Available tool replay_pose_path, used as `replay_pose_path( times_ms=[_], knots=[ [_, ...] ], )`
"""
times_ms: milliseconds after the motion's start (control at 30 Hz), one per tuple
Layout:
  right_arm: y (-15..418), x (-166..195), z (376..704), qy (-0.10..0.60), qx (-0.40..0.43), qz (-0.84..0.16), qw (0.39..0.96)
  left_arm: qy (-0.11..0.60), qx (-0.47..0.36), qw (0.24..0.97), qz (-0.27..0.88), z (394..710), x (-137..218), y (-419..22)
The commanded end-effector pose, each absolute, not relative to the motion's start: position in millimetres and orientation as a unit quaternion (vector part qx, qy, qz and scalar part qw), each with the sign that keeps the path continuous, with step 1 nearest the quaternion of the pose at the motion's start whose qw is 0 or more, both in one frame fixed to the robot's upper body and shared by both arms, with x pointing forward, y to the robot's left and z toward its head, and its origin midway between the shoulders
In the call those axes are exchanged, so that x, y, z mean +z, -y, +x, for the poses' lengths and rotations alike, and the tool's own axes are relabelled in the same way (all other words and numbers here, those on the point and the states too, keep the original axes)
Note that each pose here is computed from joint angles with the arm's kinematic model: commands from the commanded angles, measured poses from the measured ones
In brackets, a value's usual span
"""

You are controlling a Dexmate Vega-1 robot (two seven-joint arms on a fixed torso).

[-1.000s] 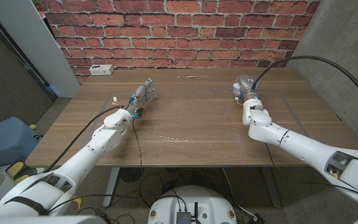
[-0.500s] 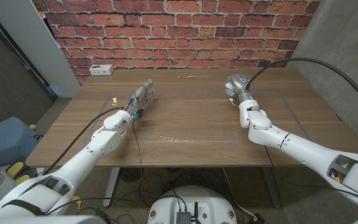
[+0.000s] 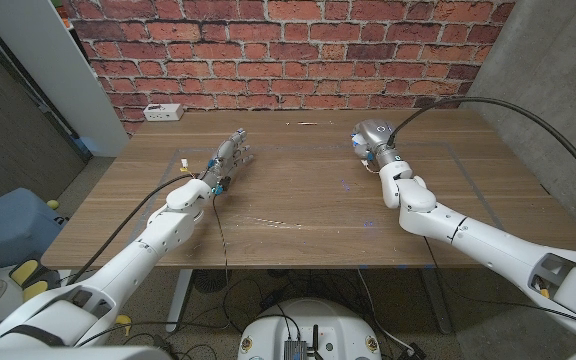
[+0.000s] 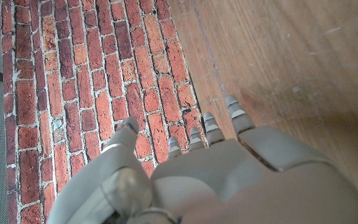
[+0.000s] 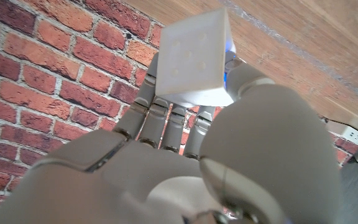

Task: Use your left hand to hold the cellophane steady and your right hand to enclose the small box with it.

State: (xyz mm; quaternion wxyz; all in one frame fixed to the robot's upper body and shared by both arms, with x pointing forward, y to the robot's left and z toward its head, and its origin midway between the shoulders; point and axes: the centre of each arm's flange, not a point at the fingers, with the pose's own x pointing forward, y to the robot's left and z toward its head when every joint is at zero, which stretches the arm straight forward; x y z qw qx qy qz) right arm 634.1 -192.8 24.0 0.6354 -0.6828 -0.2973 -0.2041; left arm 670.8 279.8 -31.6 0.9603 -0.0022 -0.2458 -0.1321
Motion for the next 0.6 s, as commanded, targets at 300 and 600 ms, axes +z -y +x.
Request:
replay_pose_path(
  times_ms=[300, 600],
  knots=[
    [162, 22, 626, 0.342, -0.151, -0.698, 0.611, 0.247, -0.132, 0.960, -0.006, 669, -35, -281],
    [149, 20, 620, 0.366, -0.129, -0.701, 0.599, 0.246, -0.132, 0.960, -0.006, 668, -37, -281]
  ],
)
